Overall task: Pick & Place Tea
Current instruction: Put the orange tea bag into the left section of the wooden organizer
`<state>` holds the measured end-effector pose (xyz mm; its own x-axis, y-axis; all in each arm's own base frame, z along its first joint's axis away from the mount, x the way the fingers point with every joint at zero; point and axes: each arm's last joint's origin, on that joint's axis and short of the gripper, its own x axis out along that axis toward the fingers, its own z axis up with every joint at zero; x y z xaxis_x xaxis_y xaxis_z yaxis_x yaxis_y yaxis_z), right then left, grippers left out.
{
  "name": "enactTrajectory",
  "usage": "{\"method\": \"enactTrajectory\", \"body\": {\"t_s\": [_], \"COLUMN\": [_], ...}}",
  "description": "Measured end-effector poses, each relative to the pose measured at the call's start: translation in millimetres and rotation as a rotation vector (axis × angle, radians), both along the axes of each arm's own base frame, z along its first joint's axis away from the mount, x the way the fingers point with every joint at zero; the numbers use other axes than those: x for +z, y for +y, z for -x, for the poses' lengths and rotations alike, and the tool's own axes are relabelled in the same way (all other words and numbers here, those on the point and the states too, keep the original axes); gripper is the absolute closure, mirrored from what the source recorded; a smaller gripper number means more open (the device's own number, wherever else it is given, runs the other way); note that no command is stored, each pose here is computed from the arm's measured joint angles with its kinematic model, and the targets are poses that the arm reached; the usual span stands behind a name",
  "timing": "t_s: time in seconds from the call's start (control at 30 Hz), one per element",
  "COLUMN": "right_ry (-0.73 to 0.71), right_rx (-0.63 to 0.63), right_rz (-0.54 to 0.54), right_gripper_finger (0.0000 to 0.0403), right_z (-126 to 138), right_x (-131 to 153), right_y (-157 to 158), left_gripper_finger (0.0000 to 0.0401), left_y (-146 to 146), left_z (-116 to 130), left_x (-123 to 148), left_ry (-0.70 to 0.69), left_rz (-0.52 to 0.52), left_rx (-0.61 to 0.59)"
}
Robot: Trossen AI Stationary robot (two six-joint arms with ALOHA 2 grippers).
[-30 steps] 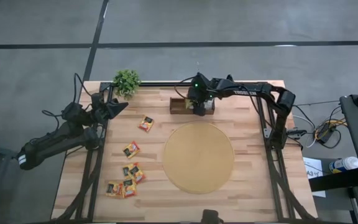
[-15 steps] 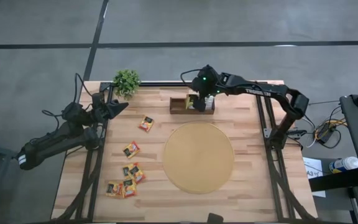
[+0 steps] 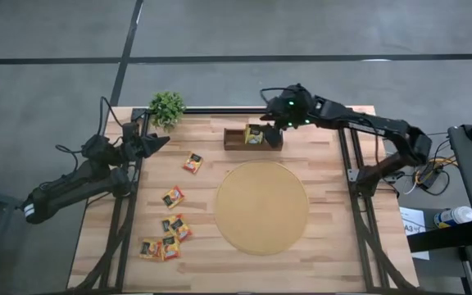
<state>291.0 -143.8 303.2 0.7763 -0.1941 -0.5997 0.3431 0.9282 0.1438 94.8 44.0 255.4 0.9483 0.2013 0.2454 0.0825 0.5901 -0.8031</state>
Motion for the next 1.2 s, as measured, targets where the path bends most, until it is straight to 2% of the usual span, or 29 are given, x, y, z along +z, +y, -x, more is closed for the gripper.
{"method": "enactTrajectory", "body": {"t_s": [0.2,0.5,0.7,1.0,1.2], "right_ry": [-0.159,-0.383,-0.474,-0.586,-0.756], "right_rx": [-0.036,-0.089,-0.008,0.117,0.174], "right_rz": [-0.019,-0.112,-0.102,-0.107,-0.08], "right_gripper_finger": [0.0222,0.0317,0.0384,0.0394,0.0394], "right_z": [31,80,101,118,131], "right_x": [6,-3,-2,-8,-19], "right_y": [19,48,73,105,119], "left_gripper_finger": [0.0401,0.0401,0.0401,0.0401,0.0401], "left_y": [0,0,0,0,-1], "left_z": [0,0,0,0,0], "left_x": [0,0,0,1,2], "left_ry": [-0.001,-0.006,-0.011,-0.02,-0.016], "left_rz": [0.001,0.018,0.04,0.043,0.002], "left_rx": [-0.002,-0.006,-0.012,-0.015,-0.045]}}
